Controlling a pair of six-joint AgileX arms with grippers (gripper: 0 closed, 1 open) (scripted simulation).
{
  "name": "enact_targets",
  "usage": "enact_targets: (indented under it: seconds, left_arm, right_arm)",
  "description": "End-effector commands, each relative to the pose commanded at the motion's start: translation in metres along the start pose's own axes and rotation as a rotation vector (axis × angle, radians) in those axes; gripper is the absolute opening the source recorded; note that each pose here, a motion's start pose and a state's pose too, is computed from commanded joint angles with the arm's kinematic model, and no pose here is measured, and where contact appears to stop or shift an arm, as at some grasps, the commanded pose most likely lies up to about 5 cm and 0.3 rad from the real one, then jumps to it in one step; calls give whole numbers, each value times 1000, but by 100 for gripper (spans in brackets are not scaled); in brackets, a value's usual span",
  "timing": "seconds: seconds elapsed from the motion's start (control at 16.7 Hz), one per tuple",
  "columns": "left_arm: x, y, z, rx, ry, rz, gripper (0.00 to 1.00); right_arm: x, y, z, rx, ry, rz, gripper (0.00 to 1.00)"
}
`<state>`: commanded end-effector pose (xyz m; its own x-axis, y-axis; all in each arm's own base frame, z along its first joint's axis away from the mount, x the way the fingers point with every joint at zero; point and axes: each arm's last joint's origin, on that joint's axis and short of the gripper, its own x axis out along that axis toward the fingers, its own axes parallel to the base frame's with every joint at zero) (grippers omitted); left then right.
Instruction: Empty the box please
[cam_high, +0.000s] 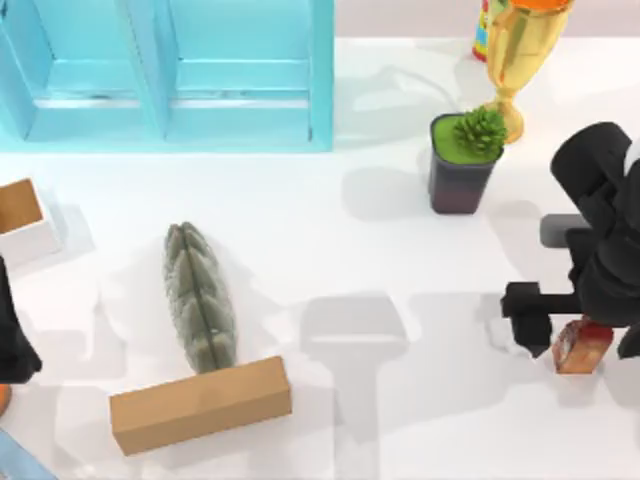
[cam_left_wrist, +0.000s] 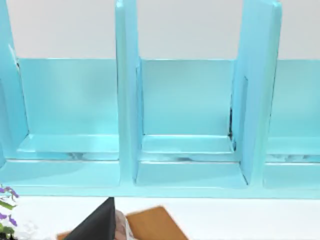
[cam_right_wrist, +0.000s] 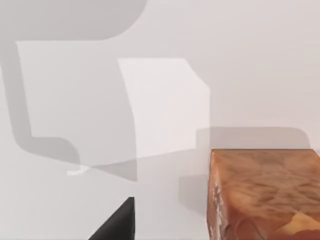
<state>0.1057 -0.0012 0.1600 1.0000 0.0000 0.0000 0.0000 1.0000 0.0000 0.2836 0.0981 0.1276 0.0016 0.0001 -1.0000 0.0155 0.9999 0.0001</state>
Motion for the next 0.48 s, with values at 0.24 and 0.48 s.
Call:
enact_targets:
  seconds: [0.24, 0.48]
  left_arm:
    - [0, 0, 0, 0, 0, 0, 100]
    - [0, 0, 0, 0, 0, 0, 100]
  right_arm:
    - [0, 0, 0, 0, 0, 0, 100]
    - [-4, 0, 2, 2, -1, 0, 100]
